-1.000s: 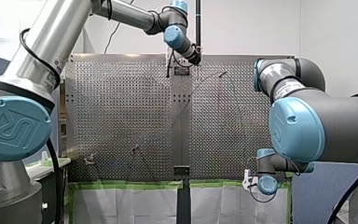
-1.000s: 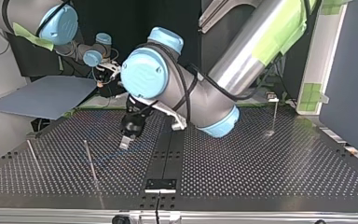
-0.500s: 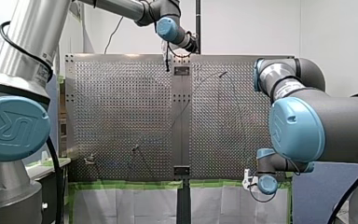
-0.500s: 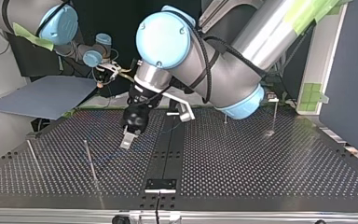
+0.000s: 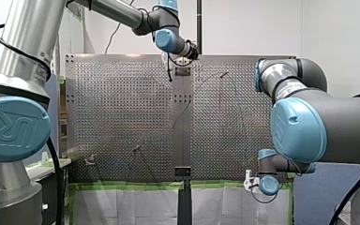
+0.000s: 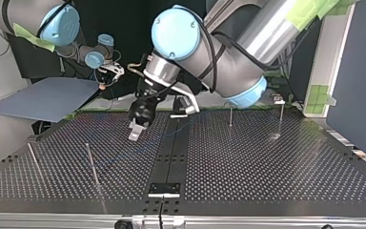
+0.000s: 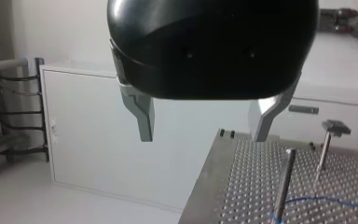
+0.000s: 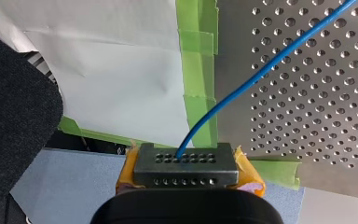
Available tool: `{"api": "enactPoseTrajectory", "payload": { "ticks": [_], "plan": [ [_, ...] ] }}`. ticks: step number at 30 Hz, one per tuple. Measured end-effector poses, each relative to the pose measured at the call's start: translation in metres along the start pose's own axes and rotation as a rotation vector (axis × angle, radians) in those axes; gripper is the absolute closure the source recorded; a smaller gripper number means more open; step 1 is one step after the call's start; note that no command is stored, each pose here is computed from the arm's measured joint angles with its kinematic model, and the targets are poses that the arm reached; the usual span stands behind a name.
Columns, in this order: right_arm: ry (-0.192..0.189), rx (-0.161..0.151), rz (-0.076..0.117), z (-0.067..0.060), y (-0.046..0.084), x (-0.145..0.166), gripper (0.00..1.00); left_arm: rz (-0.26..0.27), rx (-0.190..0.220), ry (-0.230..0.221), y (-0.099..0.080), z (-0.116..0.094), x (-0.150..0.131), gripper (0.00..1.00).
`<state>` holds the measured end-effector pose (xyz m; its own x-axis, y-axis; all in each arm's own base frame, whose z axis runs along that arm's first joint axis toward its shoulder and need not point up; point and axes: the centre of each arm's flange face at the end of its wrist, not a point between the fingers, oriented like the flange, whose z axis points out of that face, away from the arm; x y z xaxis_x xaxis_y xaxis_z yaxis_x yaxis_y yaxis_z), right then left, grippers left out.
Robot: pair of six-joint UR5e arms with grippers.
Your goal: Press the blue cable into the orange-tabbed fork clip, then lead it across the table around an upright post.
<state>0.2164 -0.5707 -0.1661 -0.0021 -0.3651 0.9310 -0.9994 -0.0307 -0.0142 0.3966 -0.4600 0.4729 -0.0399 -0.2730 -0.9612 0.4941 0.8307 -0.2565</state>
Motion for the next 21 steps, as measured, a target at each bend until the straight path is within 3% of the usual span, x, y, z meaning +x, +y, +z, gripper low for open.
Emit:
{"api": "enactPoseTrajectory", "payload": {
  "ticks": [4, 21],
  "plan": [
    [0.000, 0.000, 0.000, 0.000, 0.000, 0.000, 1.00, -0.023, 0.001, 0.001, 0.005, -0.003, 0.018, 0.00],
    [0.004, 0.005, -0.002, 0.001, -0.001, 0.002, 1.00, -0.034, -0.020, -0.006, 0.026, -0.019, 0.077, 0.00]
  ]
}}
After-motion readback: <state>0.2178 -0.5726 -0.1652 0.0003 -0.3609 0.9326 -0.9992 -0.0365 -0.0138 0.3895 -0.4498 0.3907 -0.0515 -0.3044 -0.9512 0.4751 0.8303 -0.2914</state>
